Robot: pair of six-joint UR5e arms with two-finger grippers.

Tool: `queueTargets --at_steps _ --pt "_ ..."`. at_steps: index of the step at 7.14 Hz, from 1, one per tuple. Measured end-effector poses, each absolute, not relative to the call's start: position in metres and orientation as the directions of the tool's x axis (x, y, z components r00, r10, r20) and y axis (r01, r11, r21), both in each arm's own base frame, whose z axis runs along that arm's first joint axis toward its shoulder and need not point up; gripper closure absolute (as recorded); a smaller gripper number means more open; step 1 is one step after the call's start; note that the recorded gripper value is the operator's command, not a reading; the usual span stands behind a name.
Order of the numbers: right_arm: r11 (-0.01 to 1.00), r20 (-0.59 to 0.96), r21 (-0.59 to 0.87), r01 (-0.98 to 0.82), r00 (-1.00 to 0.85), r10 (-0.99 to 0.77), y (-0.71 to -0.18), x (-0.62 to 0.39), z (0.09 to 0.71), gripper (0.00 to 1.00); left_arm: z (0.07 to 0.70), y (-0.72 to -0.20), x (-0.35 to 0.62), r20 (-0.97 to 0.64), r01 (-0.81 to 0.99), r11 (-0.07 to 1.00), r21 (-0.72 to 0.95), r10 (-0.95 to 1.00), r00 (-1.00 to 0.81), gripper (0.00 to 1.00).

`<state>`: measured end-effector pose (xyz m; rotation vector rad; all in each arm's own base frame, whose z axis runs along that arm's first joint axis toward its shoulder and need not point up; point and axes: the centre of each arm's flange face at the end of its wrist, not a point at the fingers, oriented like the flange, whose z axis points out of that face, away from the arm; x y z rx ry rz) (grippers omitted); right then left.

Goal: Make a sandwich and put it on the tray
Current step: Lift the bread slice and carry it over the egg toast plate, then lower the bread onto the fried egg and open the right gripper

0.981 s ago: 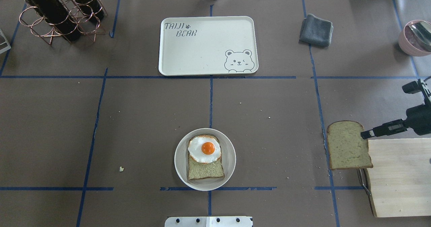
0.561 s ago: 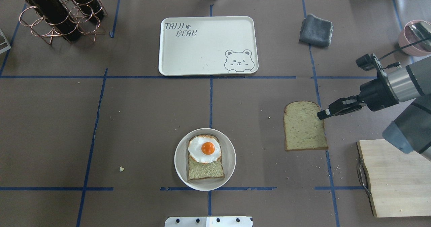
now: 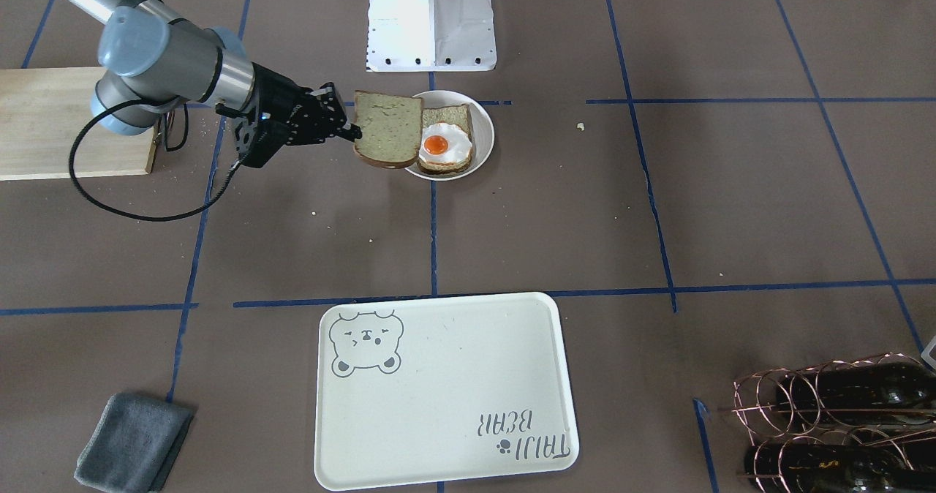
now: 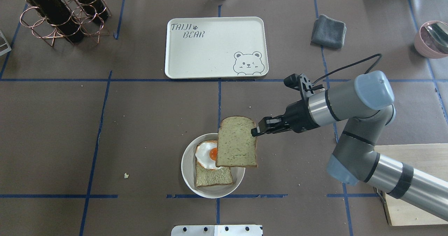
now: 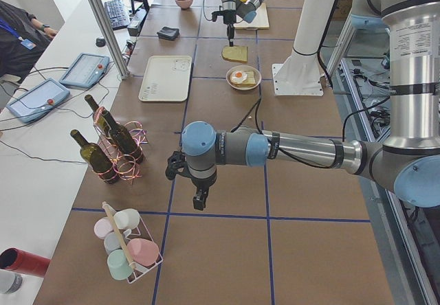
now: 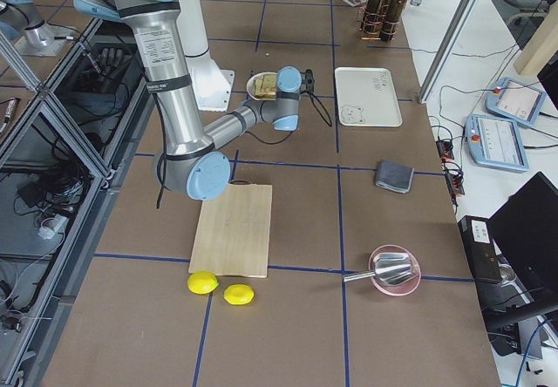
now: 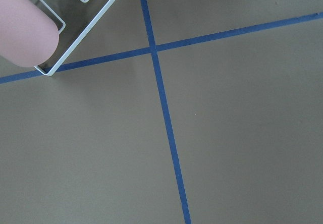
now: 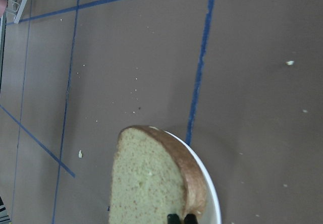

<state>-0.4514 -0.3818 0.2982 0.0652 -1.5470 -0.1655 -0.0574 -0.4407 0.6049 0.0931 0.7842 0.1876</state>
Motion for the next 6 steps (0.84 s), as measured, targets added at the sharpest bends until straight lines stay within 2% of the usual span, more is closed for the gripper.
queueTargets --at_steps 2,5,6 --pt "0.988 0.989 0.143 0.058 0.023 -0.145 -0.354 -0.497 0.275 1.00 0.605 -0.441 -0.057 -0.692 -0.133 0.979 0.154 0.203 0.692 0.00" --pt "0.989 0.988 0.140 0.054 0.057 -0.143 -0.343 -0.523 0.287 1.00 0.605 -0.441 -0.057 -0.692 -0.133 0.979 0.154 0.203 0.692 0.00" --pt "0.989 0.988 0.138 0.054 0.063 -0.141 -0.343 -0.525 0.290 0.91 0.605 -0.441 -0.057 -0.692 -0.133 0.979 0.155 0.203 0.692 0.00"
